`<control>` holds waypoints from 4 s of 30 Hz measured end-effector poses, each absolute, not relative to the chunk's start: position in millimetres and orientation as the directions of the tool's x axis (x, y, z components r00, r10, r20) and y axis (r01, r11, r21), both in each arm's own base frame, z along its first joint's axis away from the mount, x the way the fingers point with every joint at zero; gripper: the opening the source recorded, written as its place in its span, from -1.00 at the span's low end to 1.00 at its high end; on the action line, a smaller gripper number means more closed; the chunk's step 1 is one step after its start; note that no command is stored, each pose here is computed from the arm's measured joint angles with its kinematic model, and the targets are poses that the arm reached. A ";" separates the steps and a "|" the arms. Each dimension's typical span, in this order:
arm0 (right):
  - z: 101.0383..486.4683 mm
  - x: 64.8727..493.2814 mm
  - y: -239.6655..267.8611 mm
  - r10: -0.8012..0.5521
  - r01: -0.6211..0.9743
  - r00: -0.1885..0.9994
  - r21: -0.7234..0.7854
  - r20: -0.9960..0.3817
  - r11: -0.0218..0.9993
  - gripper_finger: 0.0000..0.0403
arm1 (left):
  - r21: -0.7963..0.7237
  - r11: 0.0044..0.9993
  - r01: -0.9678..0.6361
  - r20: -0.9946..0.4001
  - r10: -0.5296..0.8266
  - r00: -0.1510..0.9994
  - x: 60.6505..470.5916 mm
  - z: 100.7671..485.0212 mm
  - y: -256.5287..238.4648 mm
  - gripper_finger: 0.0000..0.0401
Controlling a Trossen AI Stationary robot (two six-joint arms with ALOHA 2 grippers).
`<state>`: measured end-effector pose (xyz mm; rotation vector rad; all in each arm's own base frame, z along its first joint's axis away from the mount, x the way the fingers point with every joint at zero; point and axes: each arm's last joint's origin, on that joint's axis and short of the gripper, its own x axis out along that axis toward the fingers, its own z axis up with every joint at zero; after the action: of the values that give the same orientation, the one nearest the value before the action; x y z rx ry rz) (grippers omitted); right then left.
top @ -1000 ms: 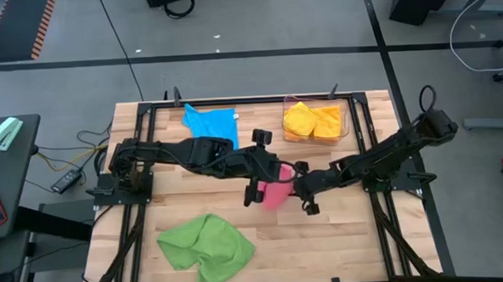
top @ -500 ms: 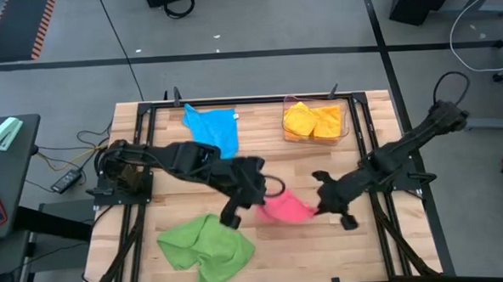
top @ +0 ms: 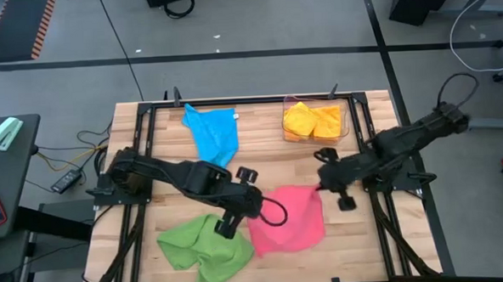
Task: Fold microfiber towels
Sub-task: Fold the pink microfiber cloth
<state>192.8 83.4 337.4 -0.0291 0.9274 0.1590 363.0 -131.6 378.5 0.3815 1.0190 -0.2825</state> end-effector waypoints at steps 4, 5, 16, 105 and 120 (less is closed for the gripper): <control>301.2 211.0 68.2 0.026 -0.071 0.494 -0.011 -0.869 0.997 -0.97 | 0.159 0.923 0.351 -0.907 -0.003 0.420 377.1 355.7 -126.5 -0.97; 291.3 214.3 65.0 0.000 -0.063 0.470 -0.033 -0.883 0.997 -0.97 | 0.158 0.924 0.348 -0.916 0.005 0.402 380.4 349.5 -126.9 -0.97; 226.1 213.3 35.7 -0.218 -0.013 0.302 -0.232 -0.928 0.973 -0.97 | 0.173 0.907 0.384 -0.975 0.101 0.200 420.7 274.7 -114.5 -0.97; 187.6 205.9 142.4 0.171 -0.165 0.406 0.112 -0.898 0.980 0.05 | 0.307 0.701 0.644 -0.889 -0.031 0.458 366.8 135.9 -170.1 -0.44; 211.4 215.1 145.1 0.091 -0.142 0.481 0.025 -0.872 0.990 0.05 | 0.156 0.827 0.540 -0.852 -0.164 0.498 370.7 239.5 -123.1 -0.95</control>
<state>215.1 145.1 211.4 -0.0529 1.0593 0.1416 370.7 -123.1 239.5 0.4367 0.9624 -0.4429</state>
